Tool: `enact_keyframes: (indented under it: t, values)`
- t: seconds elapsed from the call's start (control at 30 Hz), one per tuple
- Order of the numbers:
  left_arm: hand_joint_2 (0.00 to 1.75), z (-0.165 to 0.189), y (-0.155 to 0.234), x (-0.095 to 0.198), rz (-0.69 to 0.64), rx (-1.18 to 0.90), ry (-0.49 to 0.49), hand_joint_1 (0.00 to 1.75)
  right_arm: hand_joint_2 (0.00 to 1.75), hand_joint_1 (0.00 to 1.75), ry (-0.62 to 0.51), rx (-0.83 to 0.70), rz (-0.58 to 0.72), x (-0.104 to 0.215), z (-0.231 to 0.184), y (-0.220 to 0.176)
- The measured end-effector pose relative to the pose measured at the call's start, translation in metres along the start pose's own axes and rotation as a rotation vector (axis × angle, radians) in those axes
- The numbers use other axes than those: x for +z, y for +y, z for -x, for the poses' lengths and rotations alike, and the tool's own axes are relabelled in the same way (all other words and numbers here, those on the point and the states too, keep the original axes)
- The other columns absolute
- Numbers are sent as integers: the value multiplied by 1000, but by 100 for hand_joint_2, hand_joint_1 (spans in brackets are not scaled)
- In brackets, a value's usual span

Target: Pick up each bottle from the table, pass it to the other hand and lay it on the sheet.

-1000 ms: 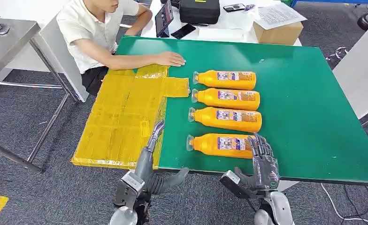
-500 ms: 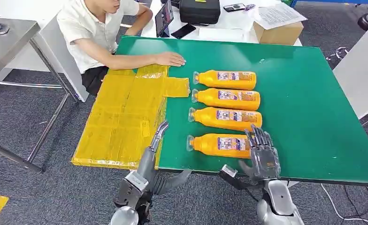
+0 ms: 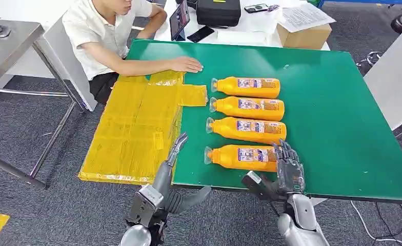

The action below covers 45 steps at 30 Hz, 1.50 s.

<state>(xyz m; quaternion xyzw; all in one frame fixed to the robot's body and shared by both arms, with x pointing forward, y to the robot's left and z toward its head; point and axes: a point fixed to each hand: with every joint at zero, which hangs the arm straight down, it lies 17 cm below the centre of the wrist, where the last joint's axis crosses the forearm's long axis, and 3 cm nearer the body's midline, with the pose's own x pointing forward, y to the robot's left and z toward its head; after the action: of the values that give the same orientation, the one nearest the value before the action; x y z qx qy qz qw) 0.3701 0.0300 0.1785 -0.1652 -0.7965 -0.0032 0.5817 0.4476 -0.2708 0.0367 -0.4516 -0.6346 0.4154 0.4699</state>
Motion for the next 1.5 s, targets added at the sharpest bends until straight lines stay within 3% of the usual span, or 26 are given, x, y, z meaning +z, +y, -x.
enact_keyframes:
  t: [0.6,0.63,0.67,0.7,1.1,1.5]
  values:
    - [175,1,-4,-1,20,35,14,0,175,0,-9,83,-82,-22,10,17]
    - [175,0,-4,-2,21,38,14,0,175,35,-11,85,-84,-23,10,17]
    - [175,0,-4,-2,21,41,13,0,175,166,-13,87,-87,-24,9,17]
    - [175,0,-4,-2,22,41,13,0,175,175,-17,87,-97,-25,9,19]
    - [175,-4,-5,-7,37,58,7,0,175,175,-41,94,-229,-37,19,36]
    - [175,-9,-3,-7,35,62,-4,0,175,175,-69,-30,-286,-18,21,49]
